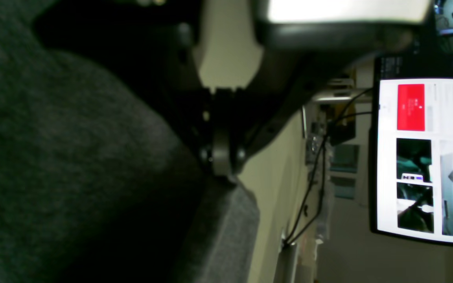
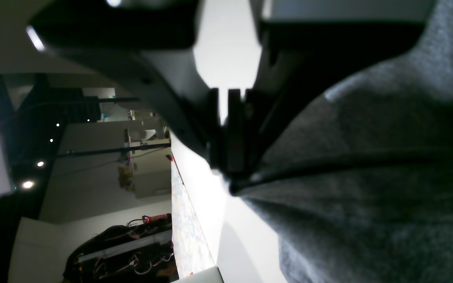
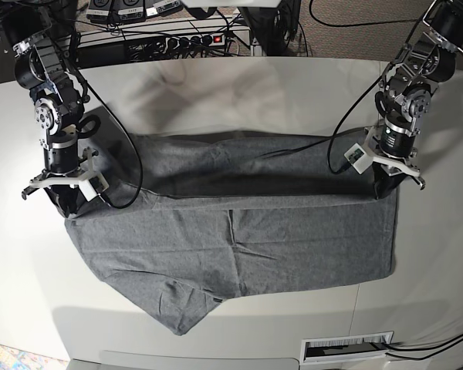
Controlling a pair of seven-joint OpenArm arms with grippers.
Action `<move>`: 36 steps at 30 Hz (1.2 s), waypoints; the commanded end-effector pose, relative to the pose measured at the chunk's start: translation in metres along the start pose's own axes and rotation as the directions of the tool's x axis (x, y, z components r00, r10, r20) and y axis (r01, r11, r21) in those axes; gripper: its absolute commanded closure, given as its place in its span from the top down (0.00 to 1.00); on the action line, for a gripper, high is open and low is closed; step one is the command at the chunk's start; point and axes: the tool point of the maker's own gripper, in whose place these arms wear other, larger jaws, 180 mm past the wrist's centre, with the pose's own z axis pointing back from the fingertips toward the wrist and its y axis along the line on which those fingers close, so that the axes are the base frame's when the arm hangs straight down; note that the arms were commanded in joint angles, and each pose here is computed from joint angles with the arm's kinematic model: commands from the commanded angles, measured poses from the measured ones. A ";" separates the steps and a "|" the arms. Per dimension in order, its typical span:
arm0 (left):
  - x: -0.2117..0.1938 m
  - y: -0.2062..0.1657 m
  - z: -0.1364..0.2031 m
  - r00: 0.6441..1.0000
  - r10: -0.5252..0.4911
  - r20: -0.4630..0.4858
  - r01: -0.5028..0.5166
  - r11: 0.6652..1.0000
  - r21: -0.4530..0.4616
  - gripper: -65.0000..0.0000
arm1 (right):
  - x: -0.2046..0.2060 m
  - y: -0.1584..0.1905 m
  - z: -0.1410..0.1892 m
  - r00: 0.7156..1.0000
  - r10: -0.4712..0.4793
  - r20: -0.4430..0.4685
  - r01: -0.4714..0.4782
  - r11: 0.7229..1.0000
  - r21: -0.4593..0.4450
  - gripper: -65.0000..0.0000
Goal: Fold the T-shirt properly
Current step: 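Lift the shoulder edge with both grippers and pull it toward the hem, then lower the folded shoulder edge onto the shirt and release both grippers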
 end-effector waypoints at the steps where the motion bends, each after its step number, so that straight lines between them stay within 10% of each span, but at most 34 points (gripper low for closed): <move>1: 0.002 0.019 -0.003 1.000 -0.010 0.016 0.009 0.999 0.053 0.00 | 0.004 -0.020 -0.003 1.000 0.000 0.013 0.000 0.998 -0.061 0.00; 6: 0.001 0.020 -0.003 1.000 -0.010 0.012 0.010 0.998 0.056 0.01 | 0.006 -0.014 -0.002 1.000 -0.021 0.010 0.022 0.998 -0.054 0.00; 9: 0.000 0.022 -0.004 1.000 -0.012 0.002 0.012 0.998 0.061 0.20 | 0.006 -0.013 -0.002 1.000 -0.025 -0.001 0.025 0.998 -0.054 0.22; 13: 0.000 0.021 -0.004 1.000 -0.015 0.001 0.015 0.998 0.053 0.28 | 0.000 -0.014 -0.002 0.999 -0.009 -0.034 0.007 0.998 -0.064 0.24; 19: 0.002 0.024 -0.003 1.000 -0.002 -0.022 0.003 0.998 0.055 0.27 | -0.011 -0.009 -0.001 0.995 0.013 -0.095 -0.016 0.999 -0.034 0.24; 23: 0.014 0.029 0.001 0.999 0.018 -0.030 -0.017 0.999 0.045 0.00 | -0.024 0.008 0.001 0.984 0.059 -0.167 -0.048 0.996 0.072 0.05; 36: 0.020 -0.038 0.017 0.992 0.089 -0.094 -0.117 0.928 -0.354 0.00 | -0.004 0.070 0.028 0.985 -0.028 -0.170 0.102 0.891 0.443 0.00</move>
